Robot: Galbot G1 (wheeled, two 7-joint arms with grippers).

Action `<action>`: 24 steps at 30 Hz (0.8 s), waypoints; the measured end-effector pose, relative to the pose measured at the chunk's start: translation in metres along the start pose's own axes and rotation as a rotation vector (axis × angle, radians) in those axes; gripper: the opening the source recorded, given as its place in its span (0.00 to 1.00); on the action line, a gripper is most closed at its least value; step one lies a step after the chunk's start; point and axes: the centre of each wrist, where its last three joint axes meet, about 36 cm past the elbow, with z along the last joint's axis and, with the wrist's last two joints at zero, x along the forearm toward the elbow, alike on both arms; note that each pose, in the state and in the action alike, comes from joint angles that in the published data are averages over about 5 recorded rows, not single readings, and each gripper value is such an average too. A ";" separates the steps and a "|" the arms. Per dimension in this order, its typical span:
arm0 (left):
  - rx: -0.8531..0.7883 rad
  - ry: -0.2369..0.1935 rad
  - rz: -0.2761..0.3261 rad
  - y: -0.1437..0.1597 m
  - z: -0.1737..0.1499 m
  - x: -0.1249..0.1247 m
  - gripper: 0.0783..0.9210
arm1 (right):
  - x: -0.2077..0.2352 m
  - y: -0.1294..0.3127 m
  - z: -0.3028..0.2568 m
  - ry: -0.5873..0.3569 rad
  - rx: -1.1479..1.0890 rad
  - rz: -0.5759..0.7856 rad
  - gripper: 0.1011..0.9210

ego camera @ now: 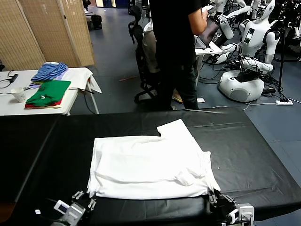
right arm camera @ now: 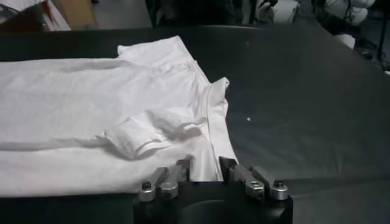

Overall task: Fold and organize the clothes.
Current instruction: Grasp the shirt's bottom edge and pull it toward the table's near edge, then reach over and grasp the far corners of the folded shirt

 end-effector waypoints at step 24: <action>0.425 -0.287 -0.072 0.052 -0.026 -0.039 0.98 | -0.081 -0.052 -0.044 -0.366 -0.057 -0.187 0.98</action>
